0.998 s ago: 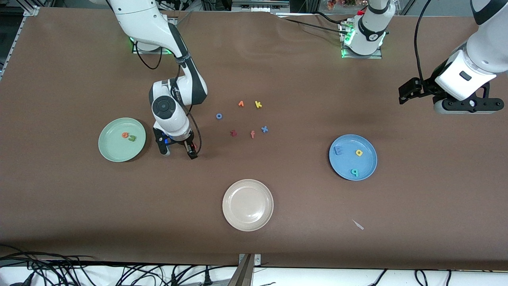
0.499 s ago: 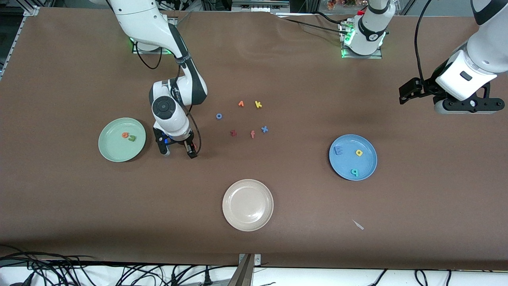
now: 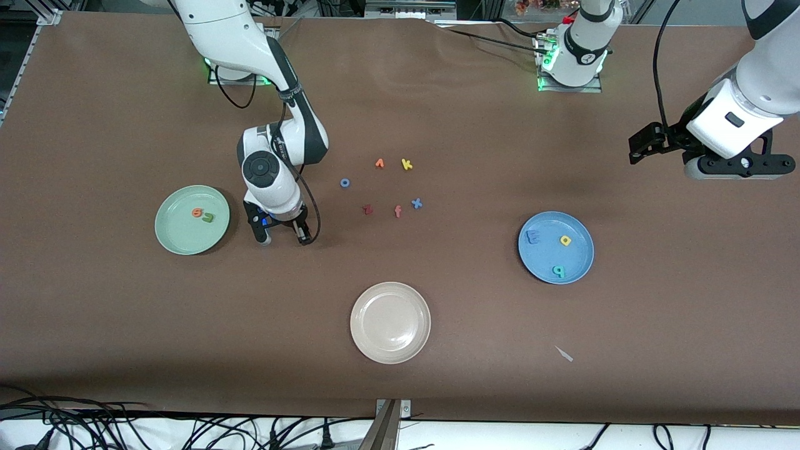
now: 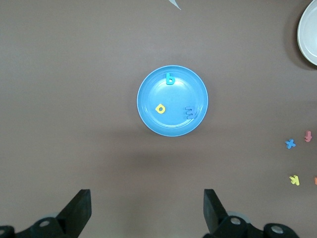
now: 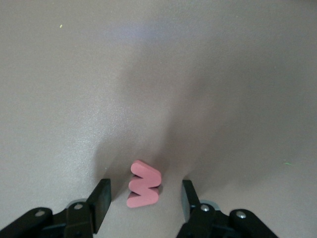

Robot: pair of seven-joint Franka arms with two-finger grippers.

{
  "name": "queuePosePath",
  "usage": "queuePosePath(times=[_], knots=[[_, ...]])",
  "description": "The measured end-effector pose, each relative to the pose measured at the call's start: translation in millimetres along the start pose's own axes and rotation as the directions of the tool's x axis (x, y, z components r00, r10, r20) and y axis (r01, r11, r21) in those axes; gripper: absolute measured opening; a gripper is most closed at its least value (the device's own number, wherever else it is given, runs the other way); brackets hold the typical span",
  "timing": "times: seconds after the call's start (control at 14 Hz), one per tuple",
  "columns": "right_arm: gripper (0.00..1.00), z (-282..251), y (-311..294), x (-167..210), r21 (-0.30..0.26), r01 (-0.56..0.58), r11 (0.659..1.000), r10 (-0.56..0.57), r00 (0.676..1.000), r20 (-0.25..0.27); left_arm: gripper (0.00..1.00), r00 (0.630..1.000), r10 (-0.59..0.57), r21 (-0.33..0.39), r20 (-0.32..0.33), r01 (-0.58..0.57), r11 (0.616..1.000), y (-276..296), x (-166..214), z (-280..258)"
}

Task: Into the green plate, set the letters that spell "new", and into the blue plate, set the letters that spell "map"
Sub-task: 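Close the right gripper on the pink w and lift it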

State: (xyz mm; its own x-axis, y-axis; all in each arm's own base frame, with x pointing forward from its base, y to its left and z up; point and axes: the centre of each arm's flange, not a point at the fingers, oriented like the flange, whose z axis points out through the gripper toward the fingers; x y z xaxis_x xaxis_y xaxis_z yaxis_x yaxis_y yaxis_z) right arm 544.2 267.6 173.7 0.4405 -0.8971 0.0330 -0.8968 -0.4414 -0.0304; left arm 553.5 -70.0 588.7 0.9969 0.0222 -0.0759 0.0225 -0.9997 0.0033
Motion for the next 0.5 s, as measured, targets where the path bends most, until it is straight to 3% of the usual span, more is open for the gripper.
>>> queuePosePath(times=[0.14,0.36,0.5], knots=[[0.48,-2.6,-0.8,-0.2,0.003,0.004,1.0,-0.004,1.0,0.002,1.0,1.0,-0.001,0.0,0.0,0.001,1.0,-0.5,0.1,0.0],[0.43,-3.2,-0.9,-0.2,0.002,0.022,1.0,-0.022,1.0,0.002,1.0,1.0,-0.002,0.0,0.0,0.002,1.0,-1.3,0.2,0.0],[0.3,-5.1,-0.7,-0.4,-0.002,0.031,1.0,-0.031,0.999,0.006,1.0,1.0,-0.003,0.0,0.0,0.003,1.0,-1.8,0.3,0.0]])
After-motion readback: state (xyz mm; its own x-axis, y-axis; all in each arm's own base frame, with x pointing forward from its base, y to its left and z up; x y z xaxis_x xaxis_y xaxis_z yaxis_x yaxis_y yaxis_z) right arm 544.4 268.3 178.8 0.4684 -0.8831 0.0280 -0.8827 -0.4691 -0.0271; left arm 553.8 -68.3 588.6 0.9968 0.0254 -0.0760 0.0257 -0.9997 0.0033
